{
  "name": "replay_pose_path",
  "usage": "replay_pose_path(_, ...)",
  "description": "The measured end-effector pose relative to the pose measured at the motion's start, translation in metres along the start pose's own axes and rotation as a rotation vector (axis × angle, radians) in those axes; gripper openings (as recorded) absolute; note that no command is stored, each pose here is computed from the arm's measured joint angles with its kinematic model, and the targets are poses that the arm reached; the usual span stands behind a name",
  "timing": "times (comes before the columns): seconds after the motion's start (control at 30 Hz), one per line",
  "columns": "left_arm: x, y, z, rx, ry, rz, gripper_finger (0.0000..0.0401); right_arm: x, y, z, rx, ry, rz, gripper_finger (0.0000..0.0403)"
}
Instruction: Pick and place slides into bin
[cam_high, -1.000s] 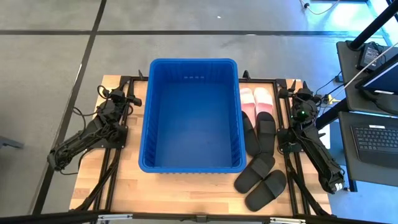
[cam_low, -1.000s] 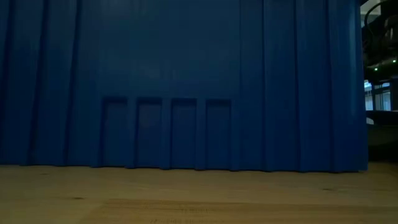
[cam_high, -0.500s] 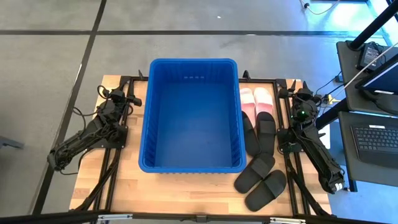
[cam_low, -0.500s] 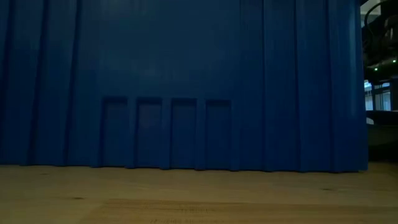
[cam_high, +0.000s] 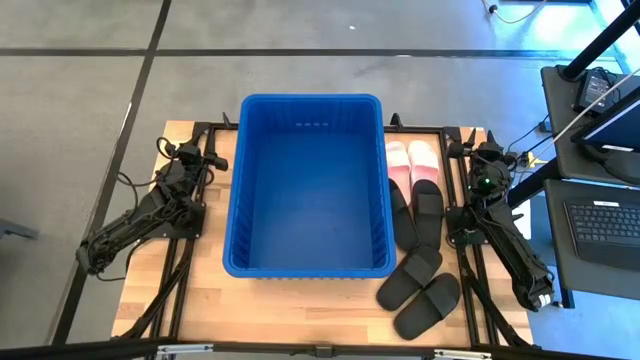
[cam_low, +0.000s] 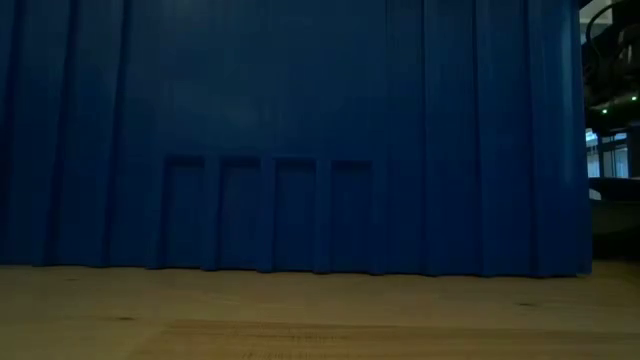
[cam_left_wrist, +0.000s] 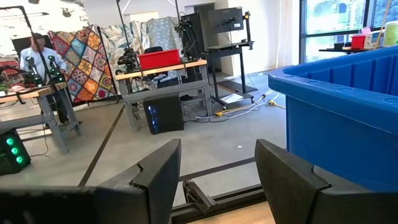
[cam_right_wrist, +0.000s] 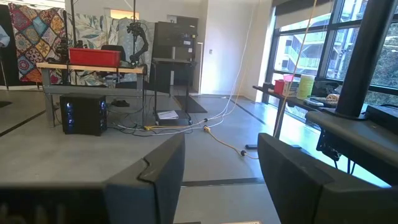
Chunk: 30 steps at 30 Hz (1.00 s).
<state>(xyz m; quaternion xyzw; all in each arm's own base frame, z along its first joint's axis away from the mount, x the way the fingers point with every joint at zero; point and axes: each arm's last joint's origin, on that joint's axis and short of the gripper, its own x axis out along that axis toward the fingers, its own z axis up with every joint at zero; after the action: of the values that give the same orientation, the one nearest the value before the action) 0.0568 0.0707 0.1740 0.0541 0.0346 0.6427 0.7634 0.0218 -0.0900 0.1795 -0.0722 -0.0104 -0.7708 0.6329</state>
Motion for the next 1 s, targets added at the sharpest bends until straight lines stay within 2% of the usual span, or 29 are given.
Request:
replay_pose_path(0.8, 0.0, 0.0, 0.0, 0.0, 0.0, 0.0, 0.0202, 0.0, 0.0, 0.0, 0.012, 0.0, 0.0, 0.0202)
replay_pose_path(0.9, 0.0, -0.0001, -0.0001, 0.0, 0.0, 0.0, 0.0202, 0.0, 0.0002, 0.0005, 0.123, -0.005, 0.008, 0.0202)
replay_pose_path(1.0, 0.0, 0.0, -0.0001, 0.0, 0.0, 0.0, 0.0202, -0.0007, 0.0017, 0.0072, 0.343, -0.026, 0.101, 0.0202)
